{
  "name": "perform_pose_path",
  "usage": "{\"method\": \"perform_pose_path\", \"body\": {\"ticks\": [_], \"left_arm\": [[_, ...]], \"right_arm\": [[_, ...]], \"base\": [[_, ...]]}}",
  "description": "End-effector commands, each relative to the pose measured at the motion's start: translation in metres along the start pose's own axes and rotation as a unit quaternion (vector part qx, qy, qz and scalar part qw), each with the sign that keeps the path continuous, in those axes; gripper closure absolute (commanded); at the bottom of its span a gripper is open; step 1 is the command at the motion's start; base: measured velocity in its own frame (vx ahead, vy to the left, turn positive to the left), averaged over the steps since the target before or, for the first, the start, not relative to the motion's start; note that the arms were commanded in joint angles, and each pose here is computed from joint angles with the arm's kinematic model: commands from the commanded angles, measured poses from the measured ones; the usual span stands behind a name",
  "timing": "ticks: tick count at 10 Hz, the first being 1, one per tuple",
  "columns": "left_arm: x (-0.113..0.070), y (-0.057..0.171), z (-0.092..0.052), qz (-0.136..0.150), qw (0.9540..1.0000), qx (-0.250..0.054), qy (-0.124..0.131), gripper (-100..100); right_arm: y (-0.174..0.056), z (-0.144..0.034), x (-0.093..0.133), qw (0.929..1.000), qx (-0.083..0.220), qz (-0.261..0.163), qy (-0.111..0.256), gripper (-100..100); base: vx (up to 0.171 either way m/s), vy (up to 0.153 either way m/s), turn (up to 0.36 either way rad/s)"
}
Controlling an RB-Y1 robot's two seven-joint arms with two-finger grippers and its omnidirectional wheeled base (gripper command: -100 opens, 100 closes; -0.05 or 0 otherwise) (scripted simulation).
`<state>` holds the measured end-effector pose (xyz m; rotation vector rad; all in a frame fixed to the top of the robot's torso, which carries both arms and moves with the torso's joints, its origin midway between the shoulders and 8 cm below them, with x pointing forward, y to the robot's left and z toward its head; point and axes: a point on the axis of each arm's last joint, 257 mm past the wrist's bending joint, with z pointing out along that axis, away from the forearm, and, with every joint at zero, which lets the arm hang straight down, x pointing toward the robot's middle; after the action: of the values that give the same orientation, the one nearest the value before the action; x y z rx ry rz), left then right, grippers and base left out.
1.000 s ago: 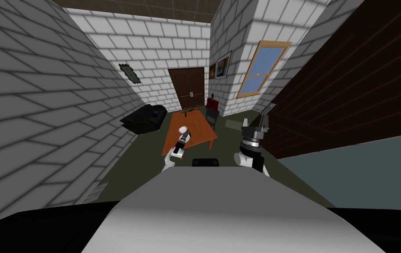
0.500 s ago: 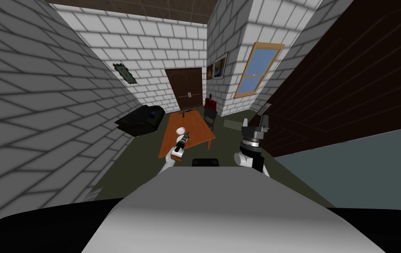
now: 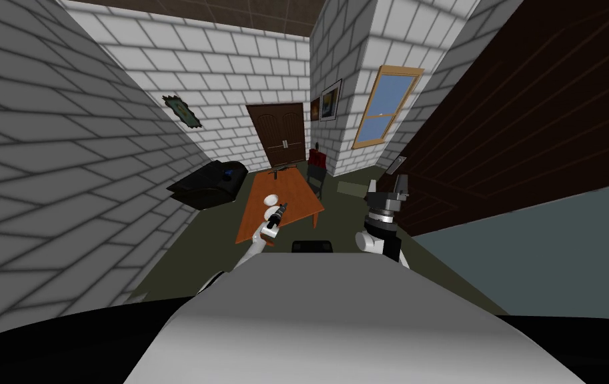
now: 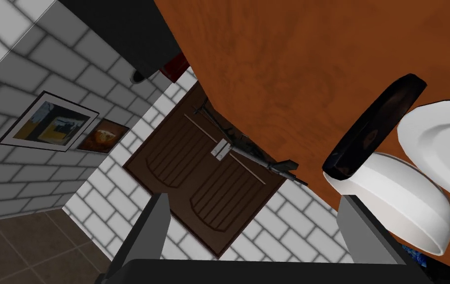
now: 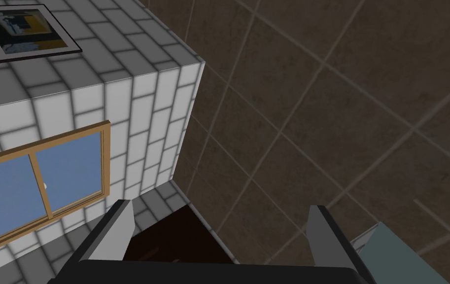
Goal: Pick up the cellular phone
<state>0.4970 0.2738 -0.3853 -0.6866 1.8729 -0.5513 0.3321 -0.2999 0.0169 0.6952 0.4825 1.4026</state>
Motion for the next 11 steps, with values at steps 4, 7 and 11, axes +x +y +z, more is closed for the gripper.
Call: {"method": "perform_pose_path", "body": {"ticks": [4, 7, 11], "left_arm": [[0.006, 0.054, 0.006, 0.055, 0.9962, -0.063, 0.026, -100], [0.001, 0.091, 0.008, 0.097, 0.9887, -0.107, 0.04, -100], [-0.014, 0.141, 0.006, 0.152, 0.9724, -0.168, 0.056, -100]], "right_arm": [[0.0, 0.0, 0.0, 1.0, 0.0, 0.0, 0.0, 0], [0.0, 0.0, 0.0, 1.0, 0.0, 0.0, 0.0, 0], [0.0, 0.0, 0.0, 1.0, 0.0, 0.0, 0.0, 0]], "base": [[0.026, -0.04, -0.043], [0.031, -0.058, -0.057], [0.032, -0.049, -0.057]]}}
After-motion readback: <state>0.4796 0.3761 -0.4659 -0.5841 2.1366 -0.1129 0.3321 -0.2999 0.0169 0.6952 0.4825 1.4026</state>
